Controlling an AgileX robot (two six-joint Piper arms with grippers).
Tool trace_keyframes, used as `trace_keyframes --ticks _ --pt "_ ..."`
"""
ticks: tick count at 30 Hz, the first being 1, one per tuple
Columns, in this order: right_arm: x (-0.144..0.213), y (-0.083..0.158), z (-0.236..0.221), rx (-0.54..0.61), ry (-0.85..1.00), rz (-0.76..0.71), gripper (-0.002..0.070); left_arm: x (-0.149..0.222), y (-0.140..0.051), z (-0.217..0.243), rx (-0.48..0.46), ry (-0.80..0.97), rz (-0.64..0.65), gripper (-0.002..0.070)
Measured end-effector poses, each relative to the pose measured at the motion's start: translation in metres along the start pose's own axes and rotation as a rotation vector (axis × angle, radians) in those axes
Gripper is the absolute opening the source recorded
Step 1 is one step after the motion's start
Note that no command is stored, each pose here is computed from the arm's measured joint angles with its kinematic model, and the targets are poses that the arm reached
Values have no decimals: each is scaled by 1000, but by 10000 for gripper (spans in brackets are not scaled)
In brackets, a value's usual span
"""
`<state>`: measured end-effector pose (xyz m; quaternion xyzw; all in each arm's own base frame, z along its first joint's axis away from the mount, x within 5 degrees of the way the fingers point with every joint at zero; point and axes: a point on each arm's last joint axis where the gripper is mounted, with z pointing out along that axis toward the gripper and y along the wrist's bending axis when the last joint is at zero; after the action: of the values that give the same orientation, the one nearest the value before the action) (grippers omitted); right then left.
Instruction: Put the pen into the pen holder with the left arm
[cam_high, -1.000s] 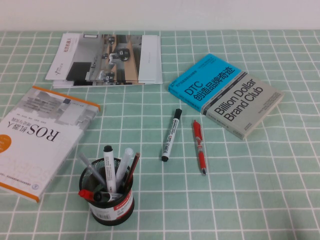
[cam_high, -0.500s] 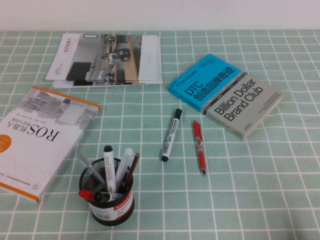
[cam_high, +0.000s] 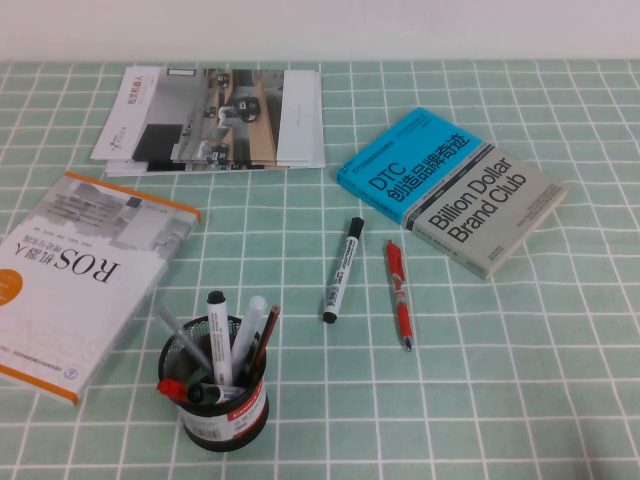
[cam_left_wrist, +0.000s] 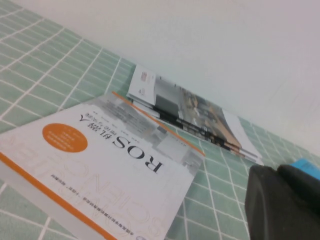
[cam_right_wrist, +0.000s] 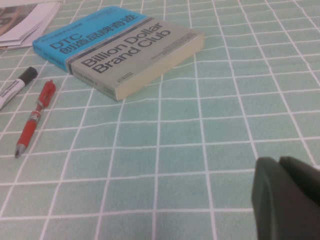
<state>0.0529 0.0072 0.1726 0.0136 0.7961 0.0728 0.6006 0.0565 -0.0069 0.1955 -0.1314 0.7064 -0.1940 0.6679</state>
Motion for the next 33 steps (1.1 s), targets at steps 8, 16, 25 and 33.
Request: trace_keyframes --ticks 8,16,25,33 --pt "0 0 0 0 0 0 -20 -37 -26 2 5 145 1 -4" --pt "0 0 0 0 0 0 -20 -96 -64 55 -30 568 109 -4" --pt "0 0 0 0 0 0 -20 -119 -89 150 60 827 216 -4" --pt "0 0 0 0 0 0 -20 -88 -139 238 173 989 366 -4"
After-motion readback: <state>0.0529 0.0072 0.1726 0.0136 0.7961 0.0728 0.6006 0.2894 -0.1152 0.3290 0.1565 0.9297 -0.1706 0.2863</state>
